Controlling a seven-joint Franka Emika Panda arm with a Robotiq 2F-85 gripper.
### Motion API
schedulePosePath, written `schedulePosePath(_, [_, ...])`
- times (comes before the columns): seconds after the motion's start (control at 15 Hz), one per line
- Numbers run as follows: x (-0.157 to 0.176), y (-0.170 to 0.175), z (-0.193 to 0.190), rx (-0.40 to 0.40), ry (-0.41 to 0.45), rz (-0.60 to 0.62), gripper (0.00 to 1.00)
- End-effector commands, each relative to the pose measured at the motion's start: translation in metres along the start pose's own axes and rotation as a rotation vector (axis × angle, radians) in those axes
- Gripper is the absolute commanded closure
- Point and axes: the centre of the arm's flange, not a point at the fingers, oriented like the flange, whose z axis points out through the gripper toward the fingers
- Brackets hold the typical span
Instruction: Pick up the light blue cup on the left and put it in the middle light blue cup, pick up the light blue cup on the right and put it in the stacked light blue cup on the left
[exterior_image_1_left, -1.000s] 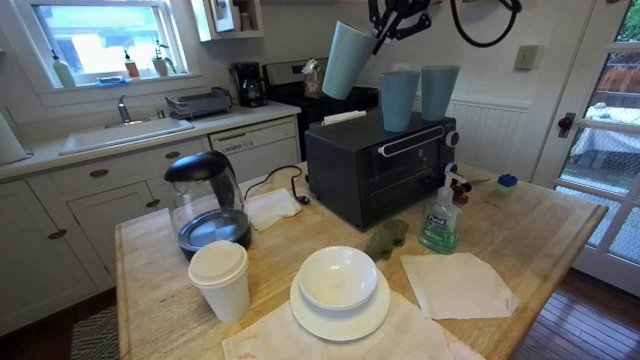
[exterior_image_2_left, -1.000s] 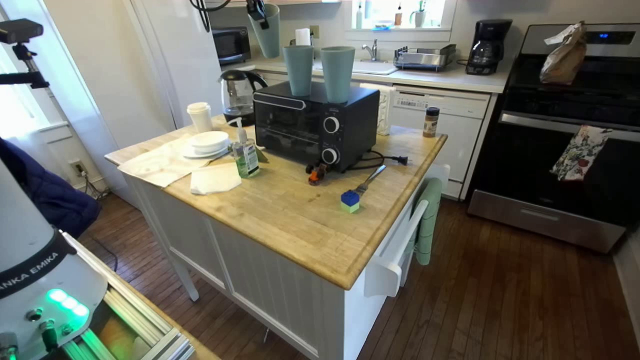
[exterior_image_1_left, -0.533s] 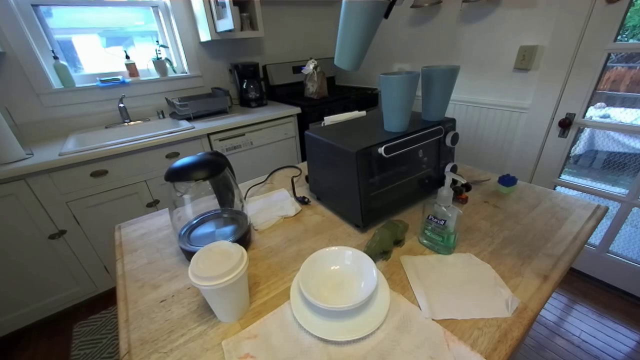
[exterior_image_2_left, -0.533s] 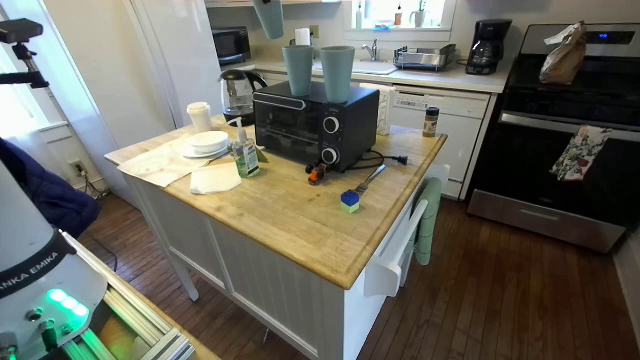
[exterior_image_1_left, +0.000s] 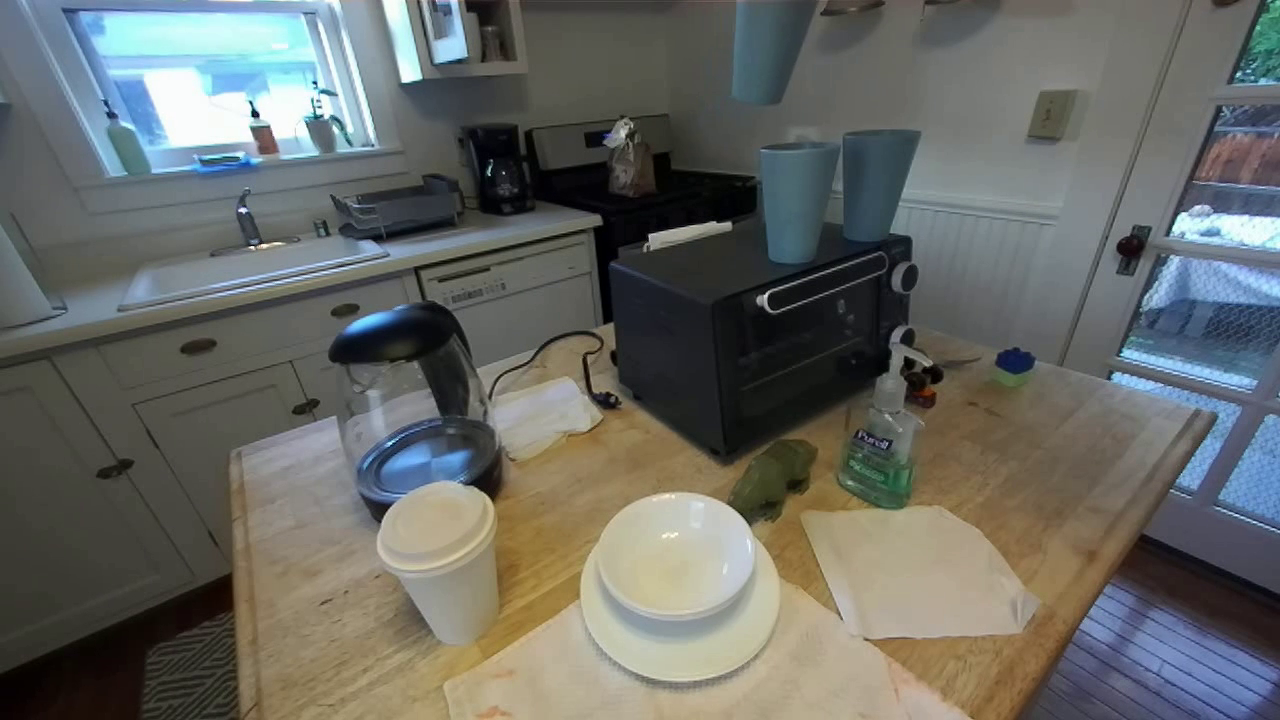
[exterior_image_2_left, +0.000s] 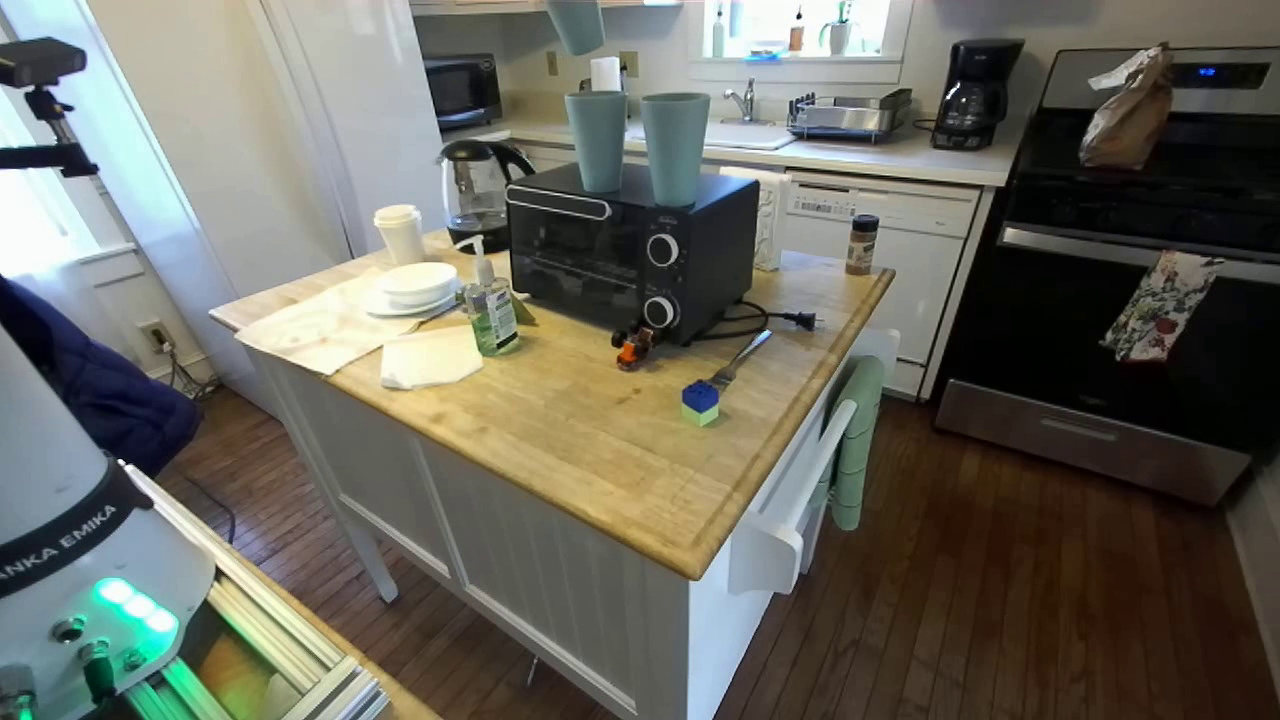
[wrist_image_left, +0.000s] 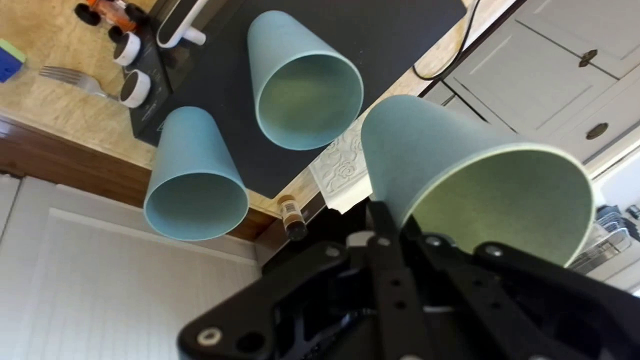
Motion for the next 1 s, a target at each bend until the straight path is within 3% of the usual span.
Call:
schedulePosePath(0.0, [0.009, 0.004, -0.002, -0.086, 0.021, 0.0, 0.99])
schedulePosePath(0.4, [0.011, 0.021, 0.015, -0.181, -0.021, 0.002, 0.99])
schedulePosePath(0.93, [0.012, 0.026, 0.038, -0.197, -0.079, 0.01, 0.99])
